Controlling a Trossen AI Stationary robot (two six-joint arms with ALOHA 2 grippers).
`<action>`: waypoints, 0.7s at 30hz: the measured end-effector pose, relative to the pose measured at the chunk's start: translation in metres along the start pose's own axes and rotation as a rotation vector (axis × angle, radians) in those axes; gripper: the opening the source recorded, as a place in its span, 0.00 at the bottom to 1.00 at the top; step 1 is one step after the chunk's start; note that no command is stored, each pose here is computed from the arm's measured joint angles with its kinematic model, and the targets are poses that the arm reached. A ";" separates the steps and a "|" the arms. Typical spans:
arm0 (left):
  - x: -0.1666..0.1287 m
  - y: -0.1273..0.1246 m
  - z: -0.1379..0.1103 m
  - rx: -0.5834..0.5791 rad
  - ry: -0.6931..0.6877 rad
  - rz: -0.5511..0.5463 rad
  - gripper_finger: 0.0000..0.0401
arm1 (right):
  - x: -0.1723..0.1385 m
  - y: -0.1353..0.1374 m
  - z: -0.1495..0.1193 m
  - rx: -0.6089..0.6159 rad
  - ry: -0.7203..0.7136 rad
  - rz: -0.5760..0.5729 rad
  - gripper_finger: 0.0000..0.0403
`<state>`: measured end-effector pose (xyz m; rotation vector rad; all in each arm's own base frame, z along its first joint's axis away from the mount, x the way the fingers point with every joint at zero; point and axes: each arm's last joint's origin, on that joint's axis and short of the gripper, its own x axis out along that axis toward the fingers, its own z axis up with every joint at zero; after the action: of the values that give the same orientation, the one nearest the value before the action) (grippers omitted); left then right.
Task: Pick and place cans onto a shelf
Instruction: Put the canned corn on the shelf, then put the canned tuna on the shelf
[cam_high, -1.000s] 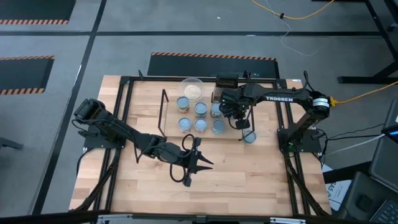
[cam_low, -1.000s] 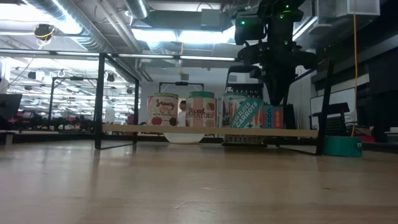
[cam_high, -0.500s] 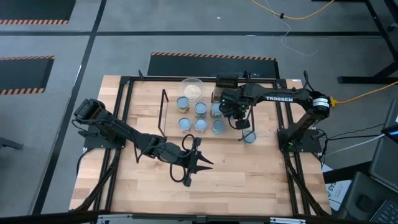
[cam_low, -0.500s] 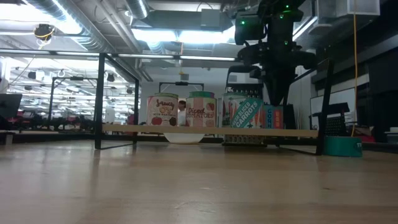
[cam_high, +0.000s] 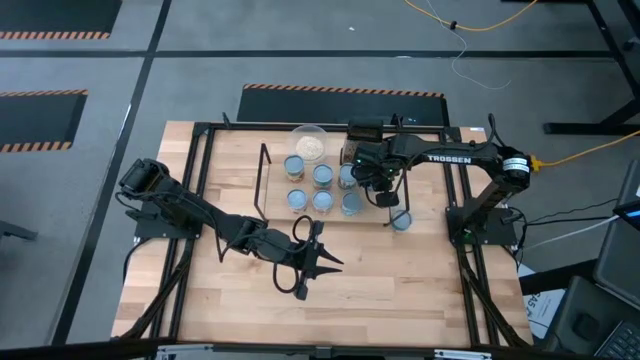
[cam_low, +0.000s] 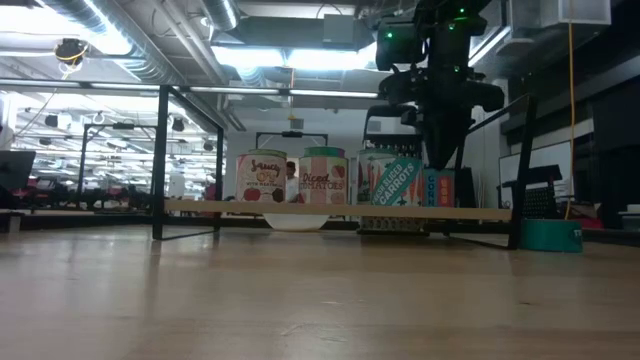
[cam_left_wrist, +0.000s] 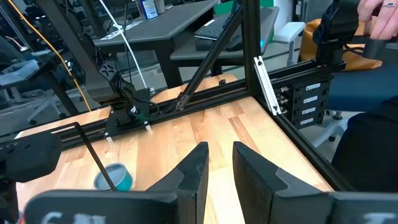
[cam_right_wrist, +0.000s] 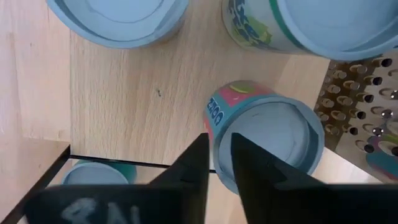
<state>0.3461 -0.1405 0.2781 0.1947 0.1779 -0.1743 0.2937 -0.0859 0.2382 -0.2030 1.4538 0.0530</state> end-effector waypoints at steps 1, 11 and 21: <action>0.000 0.000 0.000 0.000 0.000 0.000 0.17 | 0.000 0.000 0.000 0.000 0.000 0.000 0.20; 0.000 0.000 0.000 0.000 0.000 0.000 0.17 | 0.000 0.000 0.001 0.000 -0.007 -0.003 0.41; 0.000 0.000 0.000 0.001 0.000 0.000 0.17 | -0.011 -0.001 0.002 -0.002 -0.001 0.001 0.41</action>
<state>0.3461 -0.1406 0.2781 0.1958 0.1775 -0.1747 0.2948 -0.0858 0.2496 -0.2036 1.4530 0.0553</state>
